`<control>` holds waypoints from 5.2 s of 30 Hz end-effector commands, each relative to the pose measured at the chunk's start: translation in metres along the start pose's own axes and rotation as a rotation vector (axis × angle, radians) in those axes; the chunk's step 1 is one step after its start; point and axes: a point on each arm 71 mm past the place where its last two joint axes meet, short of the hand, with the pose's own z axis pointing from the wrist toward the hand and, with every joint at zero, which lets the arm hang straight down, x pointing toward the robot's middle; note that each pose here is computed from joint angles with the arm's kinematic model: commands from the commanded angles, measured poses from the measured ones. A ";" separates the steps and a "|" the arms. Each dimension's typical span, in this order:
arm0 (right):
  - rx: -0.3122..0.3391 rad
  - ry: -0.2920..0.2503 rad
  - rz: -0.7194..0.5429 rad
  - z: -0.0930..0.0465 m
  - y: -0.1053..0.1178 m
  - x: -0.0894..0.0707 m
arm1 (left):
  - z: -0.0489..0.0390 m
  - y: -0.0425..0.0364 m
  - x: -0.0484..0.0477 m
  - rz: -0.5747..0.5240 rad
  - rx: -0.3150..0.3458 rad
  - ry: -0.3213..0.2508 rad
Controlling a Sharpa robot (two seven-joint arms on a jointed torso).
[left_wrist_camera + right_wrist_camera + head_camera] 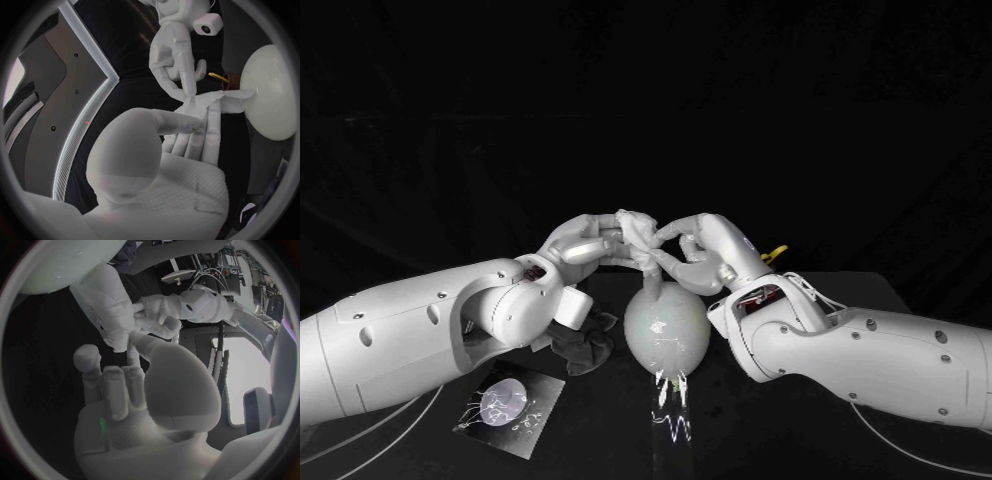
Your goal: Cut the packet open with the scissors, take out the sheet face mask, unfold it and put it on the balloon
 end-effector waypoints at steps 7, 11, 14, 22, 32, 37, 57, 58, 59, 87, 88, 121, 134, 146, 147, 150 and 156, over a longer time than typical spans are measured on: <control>0.017 -0.063 0.066 0.001 -0.005 -0.011 | 0.0002 -0.0021 0.0002 0.054 0.015 0.005; 0.021 -0.069 0.074 0.001 -0.005 -0.014 | 0.0002 -0.0018 -0.0007 0.060 0.012 0.003; 0.028 -0.076 0.076 0.002 -0.008 -0.017 | 0.0002 -0.0016 -0.0014 0.064 0.009 0.001; 0.081 -0.095 0.083 0.005 -0.019 -0.025 | 0.0002 -0.0013 -0.0036 0.068 0.007 -0.001; 0.117 -0.110 0.090 0.008 -0.028 -0.031 | -0.0005 -0.0003 -0.0070 0.065 -0.004 0.012; 0.154 -0.108 0.112 0.010 -0.033 -0.032 | -0.0005 0.0005 -0.0042 0.067 -0.015 0.047; 0.147 0.046 0.162 0.013 -0.034 -0.021 | 0.0010 0.0010 -0.0039 0.000 -0.020 0.037; 0.143 0.050 0.161 0.012 -0.034 -0.022 | 0.0009 0.0010 -0.0041 -0.001 -0.020 0.036; 0.137 0.053 0.159 0.012 -0.034 -0.022 | 0.0009 0.0010 -0.0044 -0.002 -0.020 0.034; 0.102 0.204 0.123 0.003 -0.043 -0.016 | -0.0003 0.0006 -0.0055 -0.006 -0.019 0.029; 0.102 0.207 0.124 0.003 -0.043 -0.015 | -0.0004 0.0006 -0.0054 -0.006 -0.019 0.030; 0.074 0.141 0.182 0.004 -0.035 -0.013 | -0.0013 -0.0002 -0.0042 -0.015 -0.010 0.042; 0.118 0.116 0.225 0.002 -0.036 -0.015 | -0.0016 0.0002 -0.0048 0.040 -0.016 0.038; 0.134 0.108 0.251 0.000 -0.034 -0.015 | -0.0012 0.0005 -0.0064 0.067 -0.019 0.019; 0.134 0.108 0.254 0.000 -0.033 -0.015 | -0.0012 0.0005 -0.0067 0.070 -0.020 0.015; 0.135 0.108 0.261 -0.001 -0.032 -0.015 | -0.0011 0.0005 -0.0080 0.078 -0.019 0.000; 0.136 0.111 0.271 -0.003 -0.031 -0.016 | -0.0012 0.0000 -0.0113 0.100 -0.015 -0.034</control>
